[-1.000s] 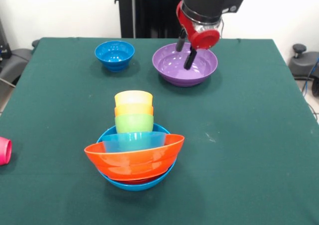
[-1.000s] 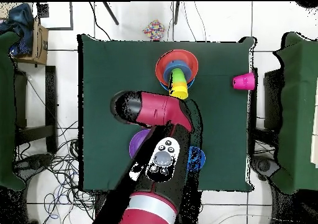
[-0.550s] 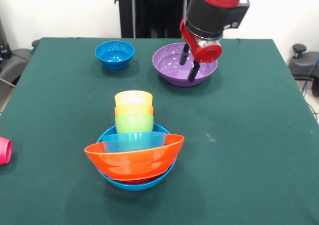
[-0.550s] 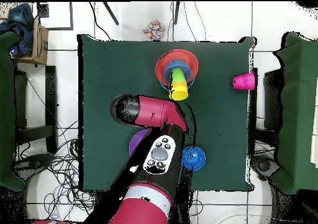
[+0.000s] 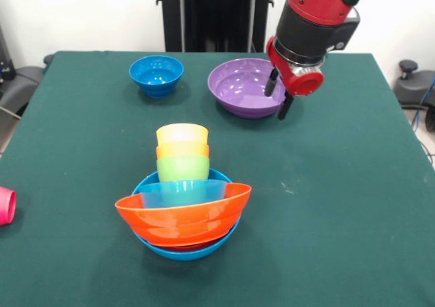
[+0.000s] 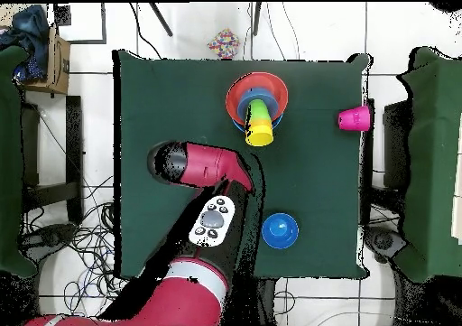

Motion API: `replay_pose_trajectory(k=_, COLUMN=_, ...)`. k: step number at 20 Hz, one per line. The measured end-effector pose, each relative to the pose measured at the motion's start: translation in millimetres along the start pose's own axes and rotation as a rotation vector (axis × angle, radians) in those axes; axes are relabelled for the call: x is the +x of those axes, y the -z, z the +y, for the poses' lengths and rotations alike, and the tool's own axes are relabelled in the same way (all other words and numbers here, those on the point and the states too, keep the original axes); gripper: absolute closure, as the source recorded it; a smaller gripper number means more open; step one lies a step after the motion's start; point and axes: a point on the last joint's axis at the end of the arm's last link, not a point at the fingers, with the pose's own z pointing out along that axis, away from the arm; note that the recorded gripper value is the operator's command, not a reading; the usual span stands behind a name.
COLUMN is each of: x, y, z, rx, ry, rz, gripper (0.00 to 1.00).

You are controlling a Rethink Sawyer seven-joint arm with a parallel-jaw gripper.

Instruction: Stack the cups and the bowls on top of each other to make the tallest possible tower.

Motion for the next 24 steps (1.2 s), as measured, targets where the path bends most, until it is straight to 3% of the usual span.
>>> replay_pose_trajectory(k=24, x=-6.4, y=-11.2, z=-13.0, rx=0.036, ry=-0.015, rz=-0.017, gripper=0.0)
